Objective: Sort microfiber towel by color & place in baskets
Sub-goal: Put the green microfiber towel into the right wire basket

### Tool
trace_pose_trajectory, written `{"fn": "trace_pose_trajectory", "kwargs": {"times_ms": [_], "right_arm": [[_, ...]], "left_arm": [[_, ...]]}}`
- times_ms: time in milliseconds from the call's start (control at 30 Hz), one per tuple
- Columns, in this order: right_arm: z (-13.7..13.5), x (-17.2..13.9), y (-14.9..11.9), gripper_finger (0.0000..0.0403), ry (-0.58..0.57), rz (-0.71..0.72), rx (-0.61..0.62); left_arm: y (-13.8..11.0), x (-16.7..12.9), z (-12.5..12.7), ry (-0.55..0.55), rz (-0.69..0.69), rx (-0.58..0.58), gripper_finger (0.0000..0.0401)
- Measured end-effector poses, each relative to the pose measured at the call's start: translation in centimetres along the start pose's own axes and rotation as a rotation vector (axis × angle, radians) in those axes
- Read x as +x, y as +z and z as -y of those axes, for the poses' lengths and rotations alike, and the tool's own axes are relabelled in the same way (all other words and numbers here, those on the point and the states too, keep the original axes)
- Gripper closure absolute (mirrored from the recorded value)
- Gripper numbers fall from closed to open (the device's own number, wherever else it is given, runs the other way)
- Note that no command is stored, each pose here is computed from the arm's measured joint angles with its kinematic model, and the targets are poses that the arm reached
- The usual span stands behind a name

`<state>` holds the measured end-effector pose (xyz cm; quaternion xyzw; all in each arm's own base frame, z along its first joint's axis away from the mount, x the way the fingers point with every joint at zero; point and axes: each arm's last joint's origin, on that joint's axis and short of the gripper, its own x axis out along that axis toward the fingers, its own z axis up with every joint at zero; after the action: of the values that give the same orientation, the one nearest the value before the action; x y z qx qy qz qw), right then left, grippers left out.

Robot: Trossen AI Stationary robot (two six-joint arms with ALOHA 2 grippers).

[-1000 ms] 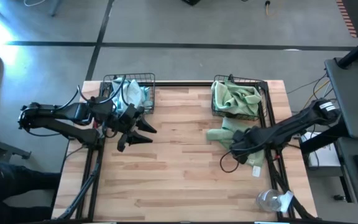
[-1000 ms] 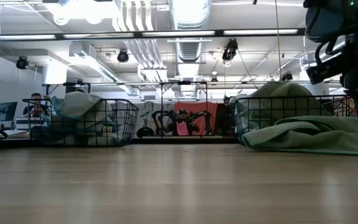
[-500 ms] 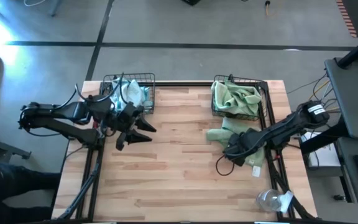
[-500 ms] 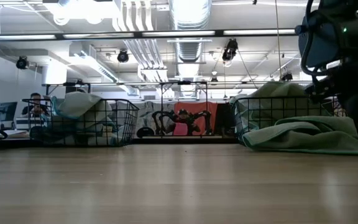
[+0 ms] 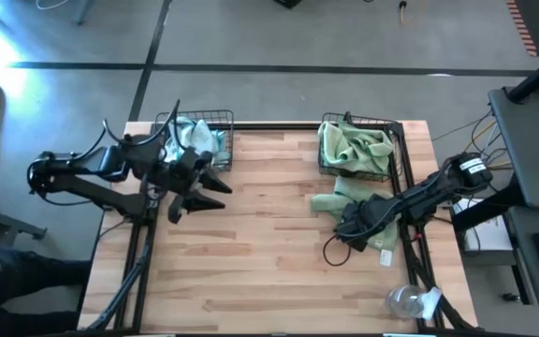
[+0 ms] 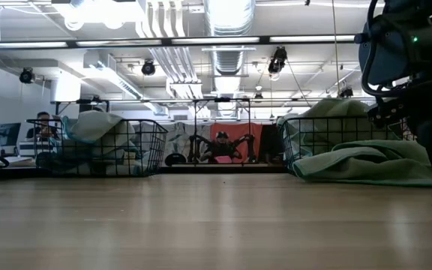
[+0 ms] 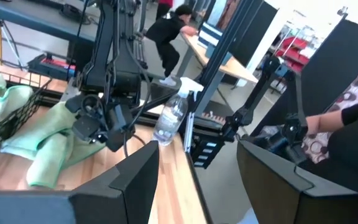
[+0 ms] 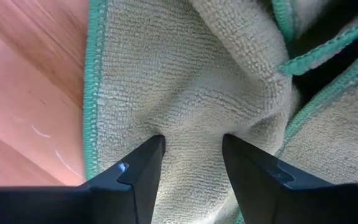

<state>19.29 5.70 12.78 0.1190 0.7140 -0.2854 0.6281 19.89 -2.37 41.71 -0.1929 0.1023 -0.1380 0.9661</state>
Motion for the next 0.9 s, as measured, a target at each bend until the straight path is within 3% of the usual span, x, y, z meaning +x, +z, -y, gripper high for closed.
{"fn": "trace_pose_trajectory", "kwargs": {"times_ms": [533,900], "right_arm": [[-0.1,-0.2,0.2,0.0356,0.022,0.031,0.008],[-0.1,-0.1,0.2,0.0393,0.019,0.038,0.012]], "left_arm": [[1.7,2.2,0.1,0.058,-0.151,0.090,0.0200],[2.2,2.3,0.3,0.058,-0.155,0.102,0.0200]]}}
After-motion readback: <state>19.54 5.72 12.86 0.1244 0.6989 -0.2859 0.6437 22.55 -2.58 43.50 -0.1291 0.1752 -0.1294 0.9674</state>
